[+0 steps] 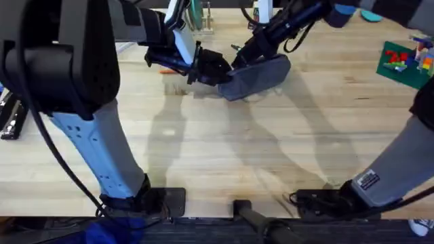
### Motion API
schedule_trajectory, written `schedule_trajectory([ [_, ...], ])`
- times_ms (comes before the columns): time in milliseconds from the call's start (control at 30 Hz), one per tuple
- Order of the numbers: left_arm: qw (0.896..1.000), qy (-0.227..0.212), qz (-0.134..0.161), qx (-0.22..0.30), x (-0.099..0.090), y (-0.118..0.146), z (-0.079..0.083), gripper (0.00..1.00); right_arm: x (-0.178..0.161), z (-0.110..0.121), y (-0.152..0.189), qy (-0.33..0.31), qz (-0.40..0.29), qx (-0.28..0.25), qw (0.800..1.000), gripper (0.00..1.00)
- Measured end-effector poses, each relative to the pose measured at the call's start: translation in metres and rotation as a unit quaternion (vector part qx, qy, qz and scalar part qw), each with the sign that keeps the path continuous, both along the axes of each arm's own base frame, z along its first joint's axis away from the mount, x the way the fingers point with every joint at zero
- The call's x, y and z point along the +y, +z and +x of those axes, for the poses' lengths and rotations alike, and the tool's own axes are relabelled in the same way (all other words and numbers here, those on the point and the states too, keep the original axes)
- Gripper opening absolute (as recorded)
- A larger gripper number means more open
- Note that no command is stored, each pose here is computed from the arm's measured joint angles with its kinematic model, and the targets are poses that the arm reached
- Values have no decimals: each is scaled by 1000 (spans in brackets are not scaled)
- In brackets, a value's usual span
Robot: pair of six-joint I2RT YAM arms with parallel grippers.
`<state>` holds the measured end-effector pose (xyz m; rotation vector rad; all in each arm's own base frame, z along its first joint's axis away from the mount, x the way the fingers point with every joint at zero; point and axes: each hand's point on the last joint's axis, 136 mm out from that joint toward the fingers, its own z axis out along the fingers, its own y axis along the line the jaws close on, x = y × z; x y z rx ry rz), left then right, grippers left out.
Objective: Unzip the bag, pick up the pens from the table one at a time and place them inside, then zip the bag closed.
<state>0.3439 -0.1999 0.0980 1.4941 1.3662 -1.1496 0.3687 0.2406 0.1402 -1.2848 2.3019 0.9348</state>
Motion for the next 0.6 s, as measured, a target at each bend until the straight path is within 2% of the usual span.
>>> schedule_trajectory([
  [600,1000,0,1,-3,0,0,1,43,1,2,-4,-19,1,11,1000,37],
])
